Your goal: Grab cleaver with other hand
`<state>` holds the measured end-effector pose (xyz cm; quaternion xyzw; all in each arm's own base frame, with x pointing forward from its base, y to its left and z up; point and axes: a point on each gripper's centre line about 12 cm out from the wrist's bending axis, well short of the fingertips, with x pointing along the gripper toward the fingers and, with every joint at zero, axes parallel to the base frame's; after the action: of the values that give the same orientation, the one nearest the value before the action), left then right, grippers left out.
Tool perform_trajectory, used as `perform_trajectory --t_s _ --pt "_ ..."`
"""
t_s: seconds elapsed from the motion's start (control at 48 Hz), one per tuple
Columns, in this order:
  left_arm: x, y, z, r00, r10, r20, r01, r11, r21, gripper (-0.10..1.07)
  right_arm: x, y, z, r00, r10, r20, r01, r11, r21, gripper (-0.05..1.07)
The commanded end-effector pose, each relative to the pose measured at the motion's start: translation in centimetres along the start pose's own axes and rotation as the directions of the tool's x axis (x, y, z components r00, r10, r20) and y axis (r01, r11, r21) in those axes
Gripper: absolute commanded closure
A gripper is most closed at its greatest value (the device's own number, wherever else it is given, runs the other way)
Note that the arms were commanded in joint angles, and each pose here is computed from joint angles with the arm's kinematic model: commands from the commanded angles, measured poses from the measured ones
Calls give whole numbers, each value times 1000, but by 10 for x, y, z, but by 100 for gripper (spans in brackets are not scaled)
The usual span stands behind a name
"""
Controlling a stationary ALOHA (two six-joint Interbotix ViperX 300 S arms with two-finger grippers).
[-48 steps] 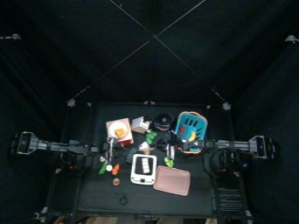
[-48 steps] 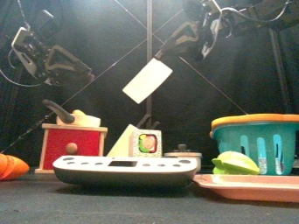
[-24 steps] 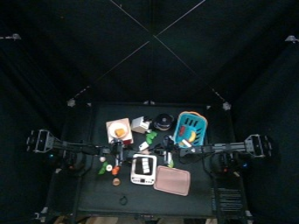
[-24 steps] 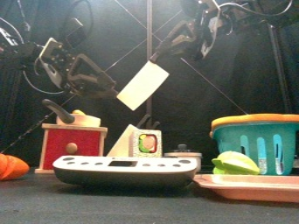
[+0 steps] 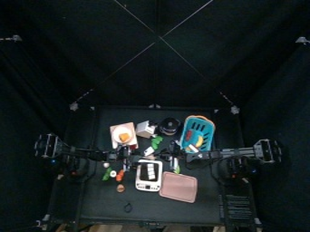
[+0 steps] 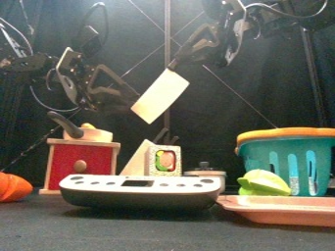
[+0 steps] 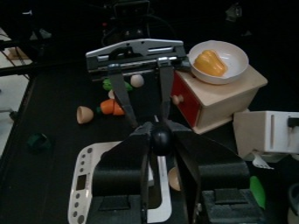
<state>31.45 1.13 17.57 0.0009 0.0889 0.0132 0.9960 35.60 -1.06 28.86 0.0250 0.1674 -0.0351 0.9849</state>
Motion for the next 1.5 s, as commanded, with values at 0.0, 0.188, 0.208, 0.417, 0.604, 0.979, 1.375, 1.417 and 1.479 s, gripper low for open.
perform_trajectory --t_s 0.0,0.188,0.208,0.417,0.604,0.979,1.375,1.417,1.479 --pt "7 -1 6 1000 -2 28 2 1000 0 14 -4 2 16 999 4 43 -4 1000 -4 47" --pt "8 1 6 999 3 41 -3 1000 -1 18 -3 4 15 999 10 40 -9 1000 -3 47" --pt "8 1 6 999 5 43 -5 1000 -1 20 -3 4 15 999 11 40 -11 1000 -2 47" --pt "9 2 4 999 5 34 -5 1000 3 42 -3 6 17 999 14 44 -14 1000 -7 47" --pt "8 3 5 999 11 38 -11 1000 1 58 -2 5 15 999 12 38 -12 1000 -5 47" --pt "6 1 6 999 3 43 -3 1000 1 67 6 3 9 1000 5 14 -5 1000 0 47" --pt "4 0 9 999 1 52 -1 1000 2 67 6 2 6 1000 2 8 -2 1000 10 47" --pt "4 0 9 999 2 54 -2 1000 1 67 6 2 6 1000 3 7 -3 1000 10 47" --pt "4 0 9 999 2 54 -2 1000 1 67 6 2 4 1000 3 1 -3 1000 11 47"
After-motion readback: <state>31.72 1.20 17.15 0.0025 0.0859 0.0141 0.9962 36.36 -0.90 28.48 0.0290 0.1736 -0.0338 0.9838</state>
